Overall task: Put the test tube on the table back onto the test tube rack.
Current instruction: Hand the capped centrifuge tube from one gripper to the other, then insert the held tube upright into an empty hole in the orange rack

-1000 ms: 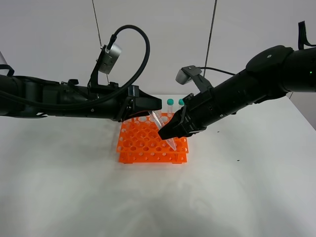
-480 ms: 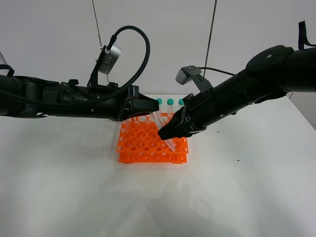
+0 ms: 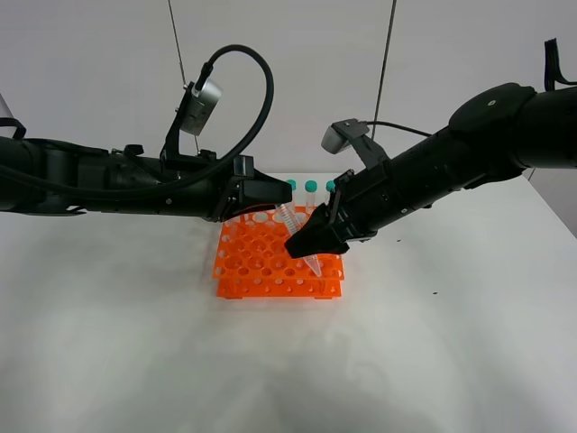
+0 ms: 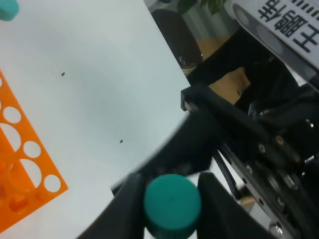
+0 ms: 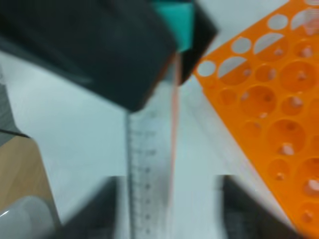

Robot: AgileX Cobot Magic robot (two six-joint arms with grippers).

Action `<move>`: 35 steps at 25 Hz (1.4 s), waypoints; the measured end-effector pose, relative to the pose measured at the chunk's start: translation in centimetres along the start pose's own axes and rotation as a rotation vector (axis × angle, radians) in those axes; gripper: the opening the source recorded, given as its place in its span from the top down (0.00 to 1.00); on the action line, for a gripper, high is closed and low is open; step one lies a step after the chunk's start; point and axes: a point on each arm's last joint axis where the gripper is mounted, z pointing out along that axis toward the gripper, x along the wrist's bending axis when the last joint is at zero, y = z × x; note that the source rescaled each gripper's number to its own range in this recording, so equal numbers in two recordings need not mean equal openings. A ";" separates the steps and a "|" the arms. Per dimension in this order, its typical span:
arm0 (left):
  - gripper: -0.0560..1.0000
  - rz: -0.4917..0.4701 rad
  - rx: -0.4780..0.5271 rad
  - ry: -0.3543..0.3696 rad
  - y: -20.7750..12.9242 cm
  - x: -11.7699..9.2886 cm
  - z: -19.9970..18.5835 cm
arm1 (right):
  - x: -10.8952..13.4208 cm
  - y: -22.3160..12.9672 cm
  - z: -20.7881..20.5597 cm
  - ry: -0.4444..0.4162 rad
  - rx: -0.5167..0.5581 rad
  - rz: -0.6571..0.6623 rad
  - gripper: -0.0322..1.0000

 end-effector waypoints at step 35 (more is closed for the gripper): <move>0.95 0.000 0.001 -0.003 0.0 0.0 0.0 | -7.4 -0.1 -7.9 -0.579 0.392 0.565 0.00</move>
